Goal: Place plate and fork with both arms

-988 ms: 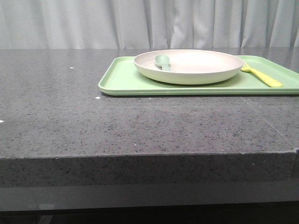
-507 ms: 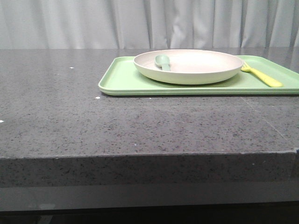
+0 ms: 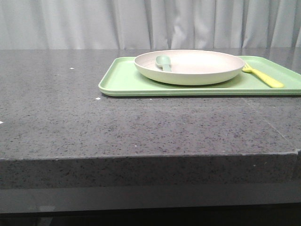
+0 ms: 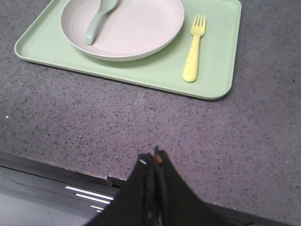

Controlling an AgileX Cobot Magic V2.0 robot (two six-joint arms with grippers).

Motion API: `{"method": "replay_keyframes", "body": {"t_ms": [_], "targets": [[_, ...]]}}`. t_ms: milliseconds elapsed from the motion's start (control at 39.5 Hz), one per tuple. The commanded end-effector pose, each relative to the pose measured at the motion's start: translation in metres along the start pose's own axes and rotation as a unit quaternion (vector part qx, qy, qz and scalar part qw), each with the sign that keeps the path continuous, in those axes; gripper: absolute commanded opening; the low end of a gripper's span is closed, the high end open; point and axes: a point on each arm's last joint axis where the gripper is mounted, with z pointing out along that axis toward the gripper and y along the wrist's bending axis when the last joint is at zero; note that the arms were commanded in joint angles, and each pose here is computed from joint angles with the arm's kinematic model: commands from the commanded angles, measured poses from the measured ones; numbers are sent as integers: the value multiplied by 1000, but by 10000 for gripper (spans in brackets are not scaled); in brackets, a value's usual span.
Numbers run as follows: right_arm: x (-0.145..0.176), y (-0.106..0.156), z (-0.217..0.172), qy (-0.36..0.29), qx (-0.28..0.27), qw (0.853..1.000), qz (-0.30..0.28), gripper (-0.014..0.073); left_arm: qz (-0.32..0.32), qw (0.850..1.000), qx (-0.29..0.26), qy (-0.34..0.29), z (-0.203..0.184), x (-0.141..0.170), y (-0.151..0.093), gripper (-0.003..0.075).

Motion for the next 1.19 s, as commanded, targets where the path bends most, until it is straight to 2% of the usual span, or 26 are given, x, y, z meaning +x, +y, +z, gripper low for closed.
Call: {"method": "replay_keyframes", "body": {"t_ms": [0, 177, 406, 634, 735, 1014, 1166], "targets": [[-12, 0, -5, -48, 3, 999, -6, -67, -6, 997, -6, -74, -22, -8, 1, -18], [-12, 0, -5, -48, 3, 999, -6, -67, -20, 980, -73, -182, -48, 11, 14, -18], [-12, 0, -5, -48, 3, 999, -6, -67, -26, 941, -133, -311, -42, 60, 19, -18], [-12, 0, -5, -48, 3, 999, -6, -67, -38, 937, -147, -313, -13, 126, 15, -18], [-12, 0, -5, -48, 3, 999, -6, -67, -48, 929, -158, -330, -4, 145, 15, -18], [-12, 0, -5, -48, 3, 999, -6, -67, -62, 892, -175, -412, 15, 171, 16, -18], [-12, 0, -4, -48, 3, 999, -6, -67, -71, 892, -164, -415, 18, 174, 16, -18]]}}
